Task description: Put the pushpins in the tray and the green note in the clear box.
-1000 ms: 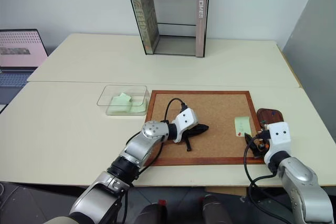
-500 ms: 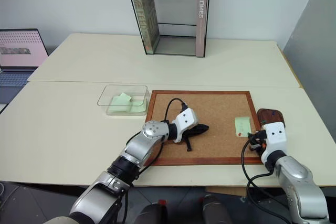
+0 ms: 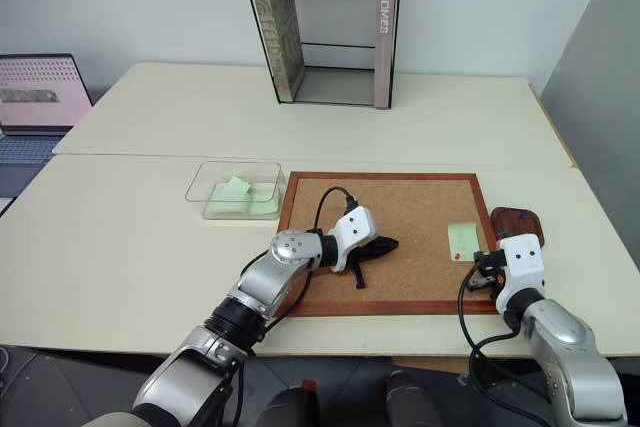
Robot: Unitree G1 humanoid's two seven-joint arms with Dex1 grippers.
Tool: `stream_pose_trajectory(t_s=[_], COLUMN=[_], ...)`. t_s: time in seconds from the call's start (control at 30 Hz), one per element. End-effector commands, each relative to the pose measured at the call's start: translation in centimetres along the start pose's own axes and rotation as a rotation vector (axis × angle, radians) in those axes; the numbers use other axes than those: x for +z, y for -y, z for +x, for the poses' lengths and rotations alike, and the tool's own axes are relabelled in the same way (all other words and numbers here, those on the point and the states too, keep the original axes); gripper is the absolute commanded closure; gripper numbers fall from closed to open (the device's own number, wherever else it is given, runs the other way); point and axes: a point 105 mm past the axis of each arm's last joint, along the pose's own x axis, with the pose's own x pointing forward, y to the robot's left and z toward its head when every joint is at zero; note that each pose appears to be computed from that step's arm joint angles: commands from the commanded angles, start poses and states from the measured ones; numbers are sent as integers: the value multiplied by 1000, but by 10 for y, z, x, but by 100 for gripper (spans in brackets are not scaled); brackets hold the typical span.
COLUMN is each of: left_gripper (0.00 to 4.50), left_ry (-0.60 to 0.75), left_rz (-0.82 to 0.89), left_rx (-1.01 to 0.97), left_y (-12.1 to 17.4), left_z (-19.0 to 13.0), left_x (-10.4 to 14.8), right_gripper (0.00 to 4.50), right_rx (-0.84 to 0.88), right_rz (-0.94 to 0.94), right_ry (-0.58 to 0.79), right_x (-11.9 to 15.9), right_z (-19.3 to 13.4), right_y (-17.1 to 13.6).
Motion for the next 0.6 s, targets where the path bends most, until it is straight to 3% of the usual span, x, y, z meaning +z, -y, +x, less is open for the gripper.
stream_pose_trajectory(t_s=[0.03,0.3,0.6], left_gripper=[450,450,450], left_ry=[-72,-74,-72], left_rz=[-10,-7,-4], left_rx=[-7,-8,-11], left_y=[3,4,4], left_z=[0,-1,1], left_x=[-18,-19,-17], right_gripper=[449,449,449], right_rx=[2,-30,-203], right_rz=[-54,-58,-65], right_ry=[163,198,64], right_x=[40,50,42], right_z=[-12,-15,3], right_y=[0,6,70])
